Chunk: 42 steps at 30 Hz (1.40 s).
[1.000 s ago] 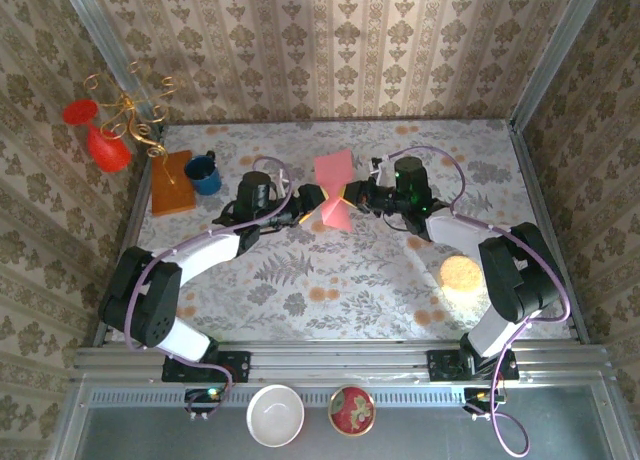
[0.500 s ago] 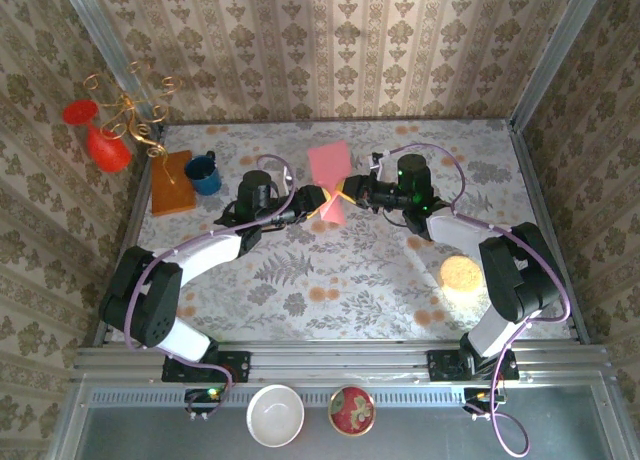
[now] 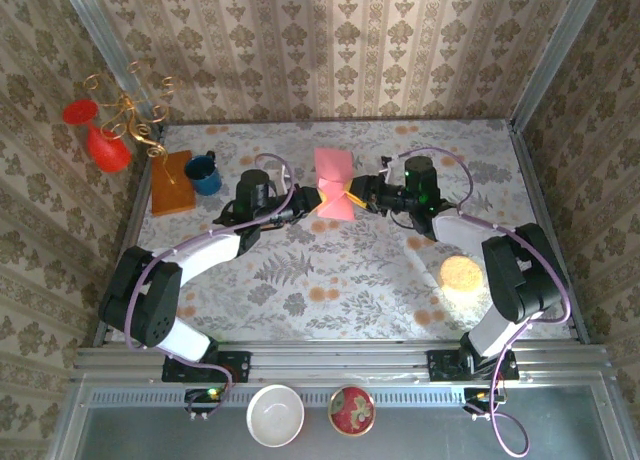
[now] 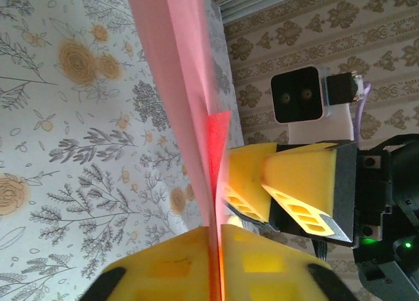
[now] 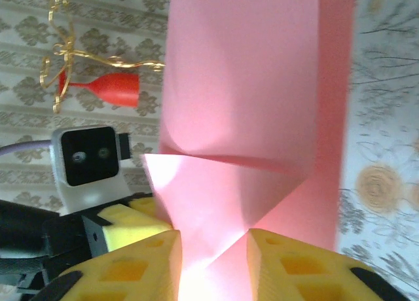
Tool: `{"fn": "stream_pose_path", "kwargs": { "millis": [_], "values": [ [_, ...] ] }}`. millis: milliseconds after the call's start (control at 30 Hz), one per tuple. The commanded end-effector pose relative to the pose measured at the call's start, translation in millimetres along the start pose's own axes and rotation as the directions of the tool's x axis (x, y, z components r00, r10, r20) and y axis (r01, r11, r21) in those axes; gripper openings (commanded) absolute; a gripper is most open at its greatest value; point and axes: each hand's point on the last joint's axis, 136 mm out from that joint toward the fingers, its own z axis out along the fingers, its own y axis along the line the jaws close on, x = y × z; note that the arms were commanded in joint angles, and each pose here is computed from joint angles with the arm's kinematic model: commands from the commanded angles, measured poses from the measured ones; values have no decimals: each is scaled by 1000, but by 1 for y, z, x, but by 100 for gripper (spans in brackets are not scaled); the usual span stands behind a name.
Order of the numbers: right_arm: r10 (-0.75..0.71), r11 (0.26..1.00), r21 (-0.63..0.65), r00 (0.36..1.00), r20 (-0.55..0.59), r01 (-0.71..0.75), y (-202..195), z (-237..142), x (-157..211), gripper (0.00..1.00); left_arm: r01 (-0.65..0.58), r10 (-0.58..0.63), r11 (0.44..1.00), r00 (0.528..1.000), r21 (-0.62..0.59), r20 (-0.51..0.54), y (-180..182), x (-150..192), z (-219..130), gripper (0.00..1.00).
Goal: Fold a paper plane with a square sheet of paper (pick it up from the middle)
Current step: Turn over the paper at the center of the table.
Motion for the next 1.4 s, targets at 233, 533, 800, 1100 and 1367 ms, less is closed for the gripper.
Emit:
{"fn": "stream_pose_path", "kwargs": {
  "millis": [233,533,800,1100,1367],
  "values": [
    [-62,948,318,994,89,31,-42,-46,-19,51,-166,148,926,986,-338,-81,40,-5,-25,6],
    [-167,862,499,978,122,85,-52,-74,-31,60,-531,376,339,833,-777,-405,61,-29,-88,6],
    [-160,824,565,975,154,46,-66,-86,-35,60,-647,380,-56,691,-761,-615,66,-37,-72,5],
    [-129,788,612,957,258,-58,-85,-126,-47,60,-727,353,10,645,-687,-677,88,-6,-10,5],
    [-122,778,622,951,282,-85,-94,-140,-45,59,-702,237,314,709,-639,-664,117,57,45,18]
  ]
}}
